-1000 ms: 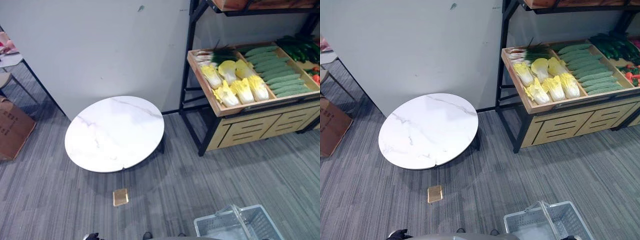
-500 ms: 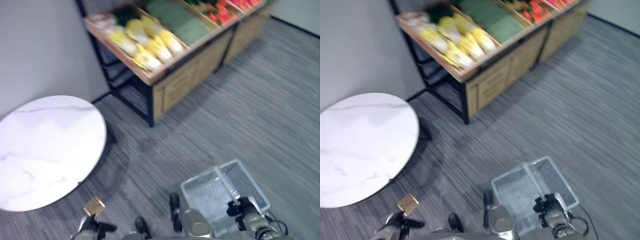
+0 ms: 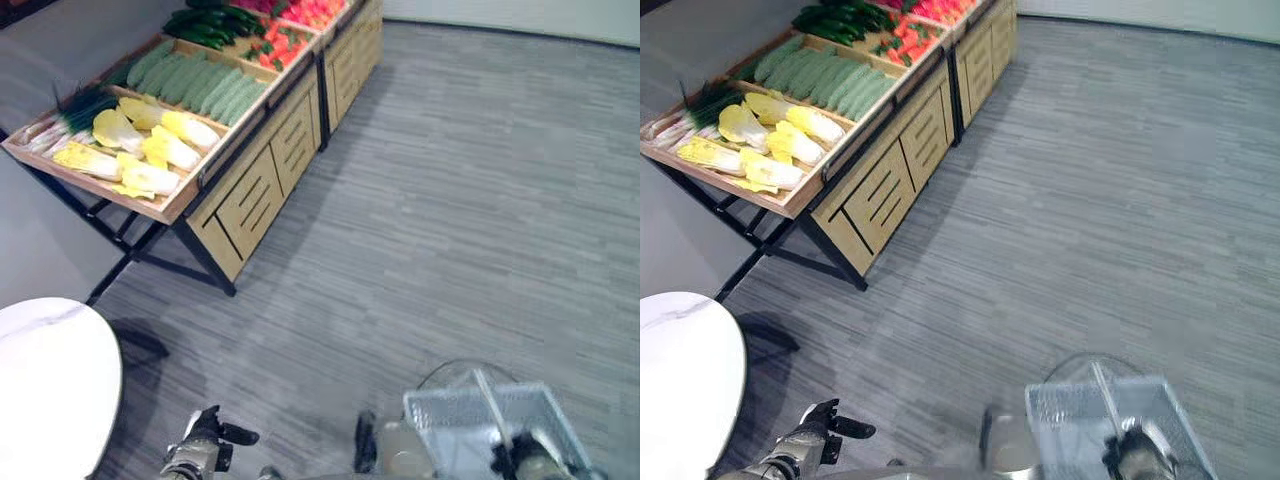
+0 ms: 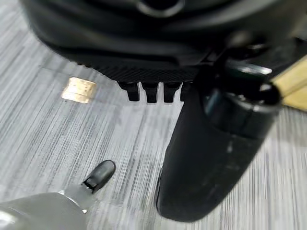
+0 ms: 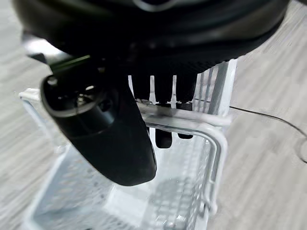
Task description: Get the vegetables into the basket
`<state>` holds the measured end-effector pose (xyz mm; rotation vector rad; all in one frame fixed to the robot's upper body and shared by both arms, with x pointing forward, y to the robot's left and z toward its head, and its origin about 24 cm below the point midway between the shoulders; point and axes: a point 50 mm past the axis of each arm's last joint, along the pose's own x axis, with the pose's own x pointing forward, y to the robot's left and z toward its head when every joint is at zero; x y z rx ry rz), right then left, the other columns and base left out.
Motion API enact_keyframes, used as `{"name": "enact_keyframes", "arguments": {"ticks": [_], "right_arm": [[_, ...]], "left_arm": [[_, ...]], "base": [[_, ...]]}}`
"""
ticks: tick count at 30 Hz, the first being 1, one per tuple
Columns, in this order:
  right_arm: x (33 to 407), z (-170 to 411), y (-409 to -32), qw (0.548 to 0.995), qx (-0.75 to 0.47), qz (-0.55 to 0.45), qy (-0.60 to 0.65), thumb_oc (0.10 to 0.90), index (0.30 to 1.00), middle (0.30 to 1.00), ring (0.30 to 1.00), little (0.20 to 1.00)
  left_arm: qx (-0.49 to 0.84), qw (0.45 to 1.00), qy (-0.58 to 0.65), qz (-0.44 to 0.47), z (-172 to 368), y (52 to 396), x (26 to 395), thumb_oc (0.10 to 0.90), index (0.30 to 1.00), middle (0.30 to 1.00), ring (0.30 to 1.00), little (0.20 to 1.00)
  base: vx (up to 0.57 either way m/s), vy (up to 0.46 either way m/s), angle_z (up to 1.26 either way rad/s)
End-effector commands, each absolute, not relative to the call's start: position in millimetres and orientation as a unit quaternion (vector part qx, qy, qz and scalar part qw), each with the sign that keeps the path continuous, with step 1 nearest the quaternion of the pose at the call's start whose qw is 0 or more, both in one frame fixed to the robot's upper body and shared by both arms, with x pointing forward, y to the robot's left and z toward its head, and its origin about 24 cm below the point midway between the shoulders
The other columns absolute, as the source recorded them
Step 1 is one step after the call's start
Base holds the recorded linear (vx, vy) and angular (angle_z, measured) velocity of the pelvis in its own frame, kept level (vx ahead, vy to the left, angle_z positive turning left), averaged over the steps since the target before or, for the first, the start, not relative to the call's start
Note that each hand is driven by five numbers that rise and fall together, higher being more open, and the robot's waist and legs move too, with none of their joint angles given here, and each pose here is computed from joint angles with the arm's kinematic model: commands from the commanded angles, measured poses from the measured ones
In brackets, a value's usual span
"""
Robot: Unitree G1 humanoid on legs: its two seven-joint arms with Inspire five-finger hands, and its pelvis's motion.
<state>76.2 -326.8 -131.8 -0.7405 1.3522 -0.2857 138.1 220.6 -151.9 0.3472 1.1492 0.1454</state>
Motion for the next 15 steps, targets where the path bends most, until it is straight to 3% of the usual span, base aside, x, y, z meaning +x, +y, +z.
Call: {"name": "enact_keyframes", "arguments": {"ticks": [1,8,15], "right_arm": [[100.2,-122.5,-334.2,0.720,-0.342,-0.155,0.584,0.400,0.300,0.300,0.300,0.300],[87.2,-124.4,-336.6,0.710,-0.334,-0.166,0.598,0.400,0.300,0.300,0.300,0.300],[93.3,-124.6,-333.6,0.713,-0.339,-0.159,0.593,0.400,0.300,0.300,0.300,0.300]], "left_arm": [[0.206,0.825,0.518,0.095,-135.7,253.1,160.8,0.900,1.000,1.000,1.000,1.000],[0.169,0.831,0.511,0.142,-135.2,263.7,151.5,0.900,1.000,1.000,1.000,1.000],[0.125,0.837,0.502,0.179,-136.1,265.4,145.9,0.900,1.000,1.000,1.000,1.000]], "base": [[0.11,-0.089,0.14],[0.14,-0.218,-0.37],[0.16,-0.071,-0.64]]}}
